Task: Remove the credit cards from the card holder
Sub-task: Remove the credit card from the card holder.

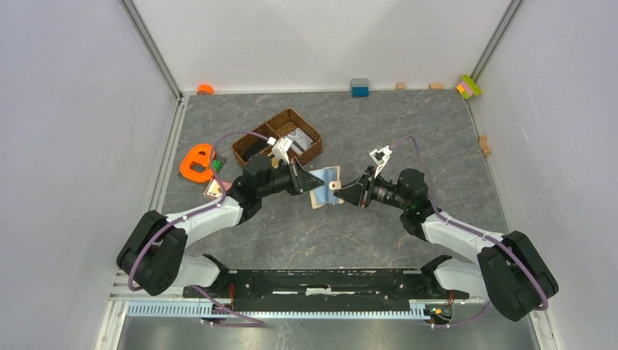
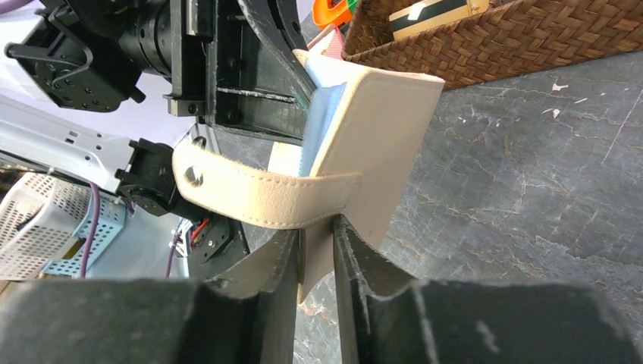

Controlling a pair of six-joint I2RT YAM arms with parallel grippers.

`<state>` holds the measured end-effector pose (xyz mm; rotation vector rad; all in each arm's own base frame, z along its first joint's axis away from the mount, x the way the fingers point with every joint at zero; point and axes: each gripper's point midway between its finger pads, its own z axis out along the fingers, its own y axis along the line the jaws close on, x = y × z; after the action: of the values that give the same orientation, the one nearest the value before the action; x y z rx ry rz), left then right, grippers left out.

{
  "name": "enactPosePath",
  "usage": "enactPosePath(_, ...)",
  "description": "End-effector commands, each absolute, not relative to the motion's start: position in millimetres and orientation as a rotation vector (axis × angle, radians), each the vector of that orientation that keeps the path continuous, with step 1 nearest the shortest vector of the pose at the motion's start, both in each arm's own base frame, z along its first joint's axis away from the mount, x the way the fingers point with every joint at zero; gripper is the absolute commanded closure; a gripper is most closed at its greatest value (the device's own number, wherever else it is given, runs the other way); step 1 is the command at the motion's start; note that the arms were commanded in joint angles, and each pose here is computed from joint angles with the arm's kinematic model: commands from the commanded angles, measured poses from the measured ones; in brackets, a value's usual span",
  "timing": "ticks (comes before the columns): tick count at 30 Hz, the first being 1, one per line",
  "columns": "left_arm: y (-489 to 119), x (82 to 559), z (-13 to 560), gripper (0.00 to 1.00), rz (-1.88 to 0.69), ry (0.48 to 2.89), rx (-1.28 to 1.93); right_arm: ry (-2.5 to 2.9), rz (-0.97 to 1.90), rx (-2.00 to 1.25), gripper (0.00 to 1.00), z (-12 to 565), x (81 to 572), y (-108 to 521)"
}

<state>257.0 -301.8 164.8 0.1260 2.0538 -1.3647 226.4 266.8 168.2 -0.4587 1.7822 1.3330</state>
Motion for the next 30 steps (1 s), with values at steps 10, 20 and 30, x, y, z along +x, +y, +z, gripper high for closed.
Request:
enactPosePath(10,-318,249,205,0.98,-1.501,1.905,0.231,1.78,1.31,-0.46,0.48,173,234,271)
enactPosePath(20,-317,252,199,0.98,-1.474,1.931,0.212,1.811,1.189,-0.413,0.33,168,246,259)
enactPosePath(30,-330,246,195,0.98,-1.499,1.954,0.261,1.848,1.12,-0.399,0.32,159,252,253)
